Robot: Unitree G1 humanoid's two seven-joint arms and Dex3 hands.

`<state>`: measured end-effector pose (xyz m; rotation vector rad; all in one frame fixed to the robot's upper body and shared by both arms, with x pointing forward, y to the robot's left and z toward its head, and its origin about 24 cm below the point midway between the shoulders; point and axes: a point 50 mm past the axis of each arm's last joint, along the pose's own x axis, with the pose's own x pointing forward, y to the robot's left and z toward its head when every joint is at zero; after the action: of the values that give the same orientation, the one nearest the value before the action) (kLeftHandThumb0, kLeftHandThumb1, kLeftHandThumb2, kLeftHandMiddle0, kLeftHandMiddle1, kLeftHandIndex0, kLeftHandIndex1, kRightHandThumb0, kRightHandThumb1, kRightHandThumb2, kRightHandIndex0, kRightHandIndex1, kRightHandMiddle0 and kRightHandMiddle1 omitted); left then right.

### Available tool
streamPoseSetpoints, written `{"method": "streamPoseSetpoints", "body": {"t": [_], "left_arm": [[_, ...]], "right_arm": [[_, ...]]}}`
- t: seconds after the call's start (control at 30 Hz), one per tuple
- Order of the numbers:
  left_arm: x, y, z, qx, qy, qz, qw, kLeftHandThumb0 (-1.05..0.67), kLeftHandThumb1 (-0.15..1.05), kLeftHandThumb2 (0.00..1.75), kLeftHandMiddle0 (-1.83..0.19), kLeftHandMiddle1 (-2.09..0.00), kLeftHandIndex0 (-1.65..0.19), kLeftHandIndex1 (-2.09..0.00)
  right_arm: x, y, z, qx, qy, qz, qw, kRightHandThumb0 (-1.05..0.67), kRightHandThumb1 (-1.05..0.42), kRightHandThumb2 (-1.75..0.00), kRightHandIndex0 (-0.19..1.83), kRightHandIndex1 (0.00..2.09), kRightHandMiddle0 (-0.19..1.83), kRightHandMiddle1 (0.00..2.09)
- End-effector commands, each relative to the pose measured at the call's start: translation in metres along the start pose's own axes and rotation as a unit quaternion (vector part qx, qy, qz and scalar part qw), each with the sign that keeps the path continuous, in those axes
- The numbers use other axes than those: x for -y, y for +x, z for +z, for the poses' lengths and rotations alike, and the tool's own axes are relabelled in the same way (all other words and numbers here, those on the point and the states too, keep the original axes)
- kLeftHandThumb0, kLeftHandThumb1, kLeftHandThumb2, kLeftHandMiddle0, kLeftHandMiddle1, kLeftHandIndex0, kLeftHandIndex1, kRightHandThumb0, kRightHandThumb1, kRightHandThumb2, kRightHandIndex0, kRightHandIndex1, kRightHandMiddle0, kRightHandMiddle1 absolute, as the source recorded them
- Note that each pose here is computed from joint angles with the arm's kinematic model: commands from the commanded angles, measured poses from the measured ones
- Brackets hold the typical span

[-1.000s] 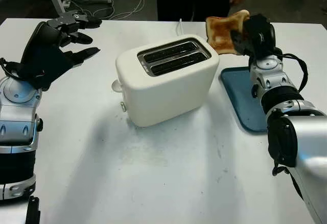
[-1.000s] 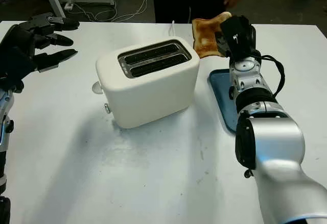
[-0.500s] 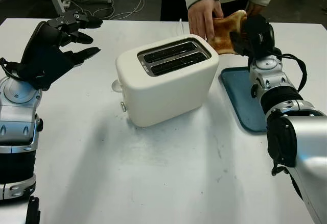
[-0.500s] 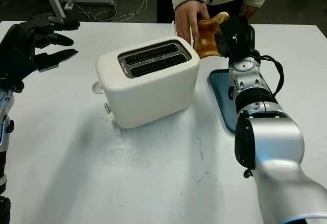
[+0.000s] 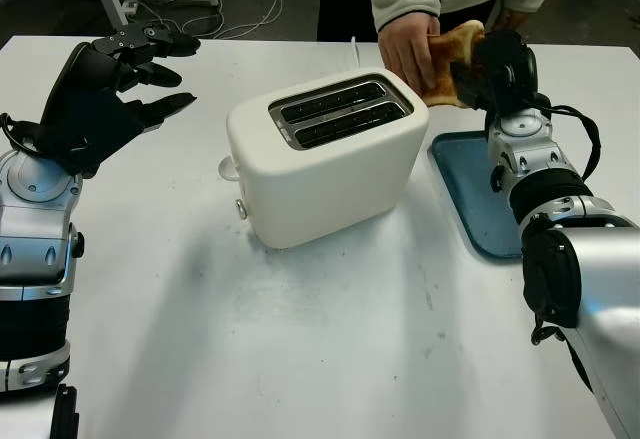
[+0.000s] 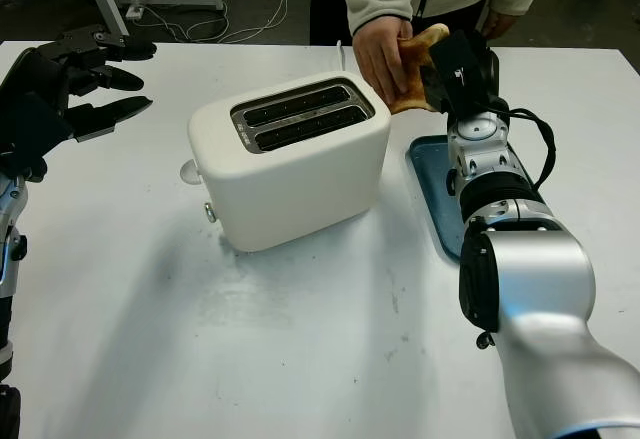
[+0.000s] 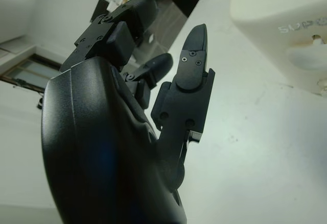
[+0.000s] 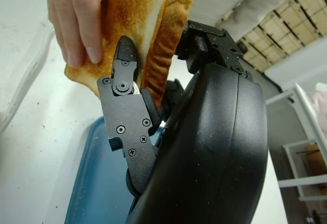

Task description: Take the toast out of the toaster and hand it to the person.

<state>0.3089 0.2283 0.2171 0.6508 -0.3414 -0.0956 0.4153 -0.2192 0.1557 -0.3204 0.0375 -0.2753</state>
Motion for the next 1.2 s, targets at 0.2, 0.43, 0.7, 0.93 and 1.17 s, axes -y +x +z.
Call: {"method": "streamPoseSetpoints", "body": {"t": [0.2, 0.43, 0.7, 0.93, 1.17], "left_arm": [[0.0, 0.0, 0.002, 0.0, 0.0, -0.001, 1.0, -0.24, 0.88, 0.15, -0.33, -0.93, -0.47, -0.52], [0.0, 0.0, 0.002, -0.002, -0.002, 0.0, 1.0, -0.24, 0.87, 0.15, -0.34, -0.92, -0.47, -0.51], [0.0, 0.0, 0.001, 0.0, 0.004, 0.0, 1.0, -0.24, 0.87, 0.16, -0.35, -0.92, -0.47, -0.51], [0.0, -0.001, 0.0, 0.0, -0.001, 0.001, 1.0, -0.23, 0.87, 0.16, -0.34, -0.92, -0.47, -0.51], [0.001, -0.003, -0.001, -0.001, -0.01, 0.007, 1.0, -0.19, 0.87, 0.17, -0.34, -0.93, -0.46, -0.51]], "right_arm": [[-0.001, 0.001, 0.008, 0.017, 0.004, -0.001, 1.0, -0.12, -0.92, -0.42, 0.65, 1.75, 0.28, 1.75], [-0.001, 0.0, 0.006, 0.017, 0.009, 0.009, 1.0, -0.15, -0.92, -0.42, 0.63, 1.75, 0.26, 1.75], [0.002, -0.001, 0.005, 0.049, 0.008, 0.0, 0.999, -0.31, -0.92, -0.07, 0.49, 1.74, 0.5, 1.28], [0.012, -0.002, 0.005, 0.083, 0.013, 0.032, 0.996, -0.48, -0.91, 0.0, 0.43, 0.08, 0.45, 0.03], [0.031, -0.004, 0.001, 0.094, -0.023, 0.019, 0.995, -0.61, -0.9, 0.0, 0.11, 0.02, 0.08, 0.0]]}}
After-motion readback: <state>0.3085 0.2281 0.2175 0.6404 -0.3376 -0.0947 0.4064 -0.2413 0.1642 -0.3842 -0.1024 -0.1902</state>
